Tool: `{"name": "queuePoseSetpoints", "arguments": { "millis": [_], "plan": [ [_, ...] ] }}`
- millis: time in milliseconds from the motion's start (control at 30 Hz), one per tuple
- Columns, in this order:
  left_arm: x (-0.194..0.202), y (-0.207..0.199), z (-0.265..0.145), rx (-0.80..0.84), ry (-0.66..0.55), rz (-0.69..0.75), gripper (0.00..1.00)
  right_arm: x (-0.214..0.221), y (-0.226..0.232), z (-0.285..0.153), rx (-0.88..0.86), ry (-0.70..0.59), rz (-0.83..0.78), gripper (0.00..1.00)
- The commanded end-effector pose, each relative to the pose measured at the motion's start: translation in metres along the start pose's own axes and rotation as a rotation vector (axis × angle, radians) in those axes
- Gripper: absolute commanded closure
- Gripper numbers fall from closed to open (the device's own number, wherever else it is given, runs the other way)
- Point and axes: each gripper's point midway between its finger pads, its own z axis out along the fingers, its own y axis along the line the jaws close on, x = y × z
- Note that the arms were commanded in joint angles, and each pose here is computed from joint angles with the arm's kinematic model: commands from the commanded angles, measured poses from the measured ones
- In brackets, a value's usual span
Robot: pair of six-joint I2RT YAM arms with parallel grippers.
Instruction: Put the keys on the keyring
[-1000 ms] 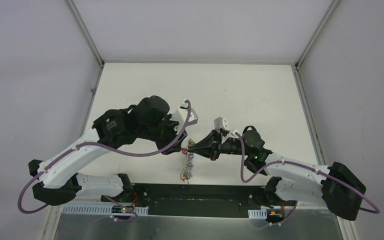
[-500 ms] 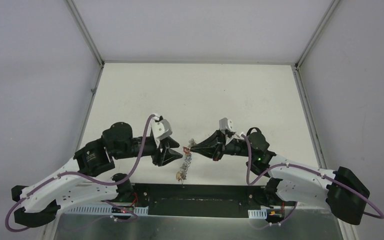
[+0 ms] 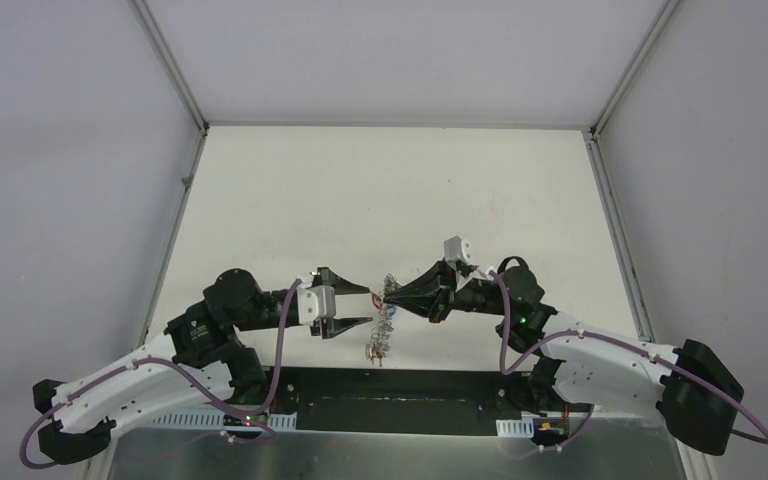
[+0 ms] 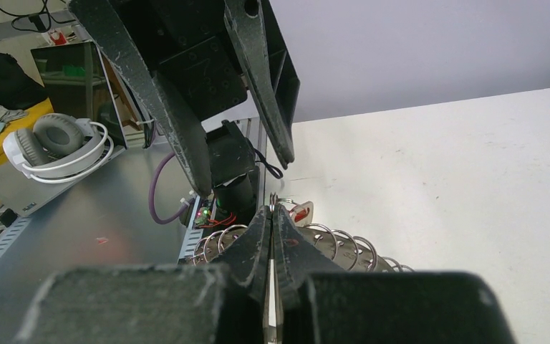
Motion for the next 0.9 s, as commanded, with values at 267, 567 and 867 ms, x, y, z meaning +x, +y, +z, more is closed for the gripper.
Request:
{"name": "queuePoseSetpoints", "arguments": {
  "millis": [267, 567, 867],
  "plan": [
    [0.001, 0.012, 0.014, -0.014, -0.001, 0.139, 0.55, -0.031, 0.007, 0.002, -0.015, -0.099, -0.058, 1.00],
    [0.025, 0.013, 0.018, -0.015, 0.066, 0.139, 0.59, -0.033, 0.008, 0.001, -0.016, -0.102, -0.060, 1.00],
    [0.038, 0.013, 0.016, -0.019, 0.107, 0.132, 0.78, -0.034, 0.008, 0.002, -0.016, -0.104, -0.064, 1.00]
  ]
}}
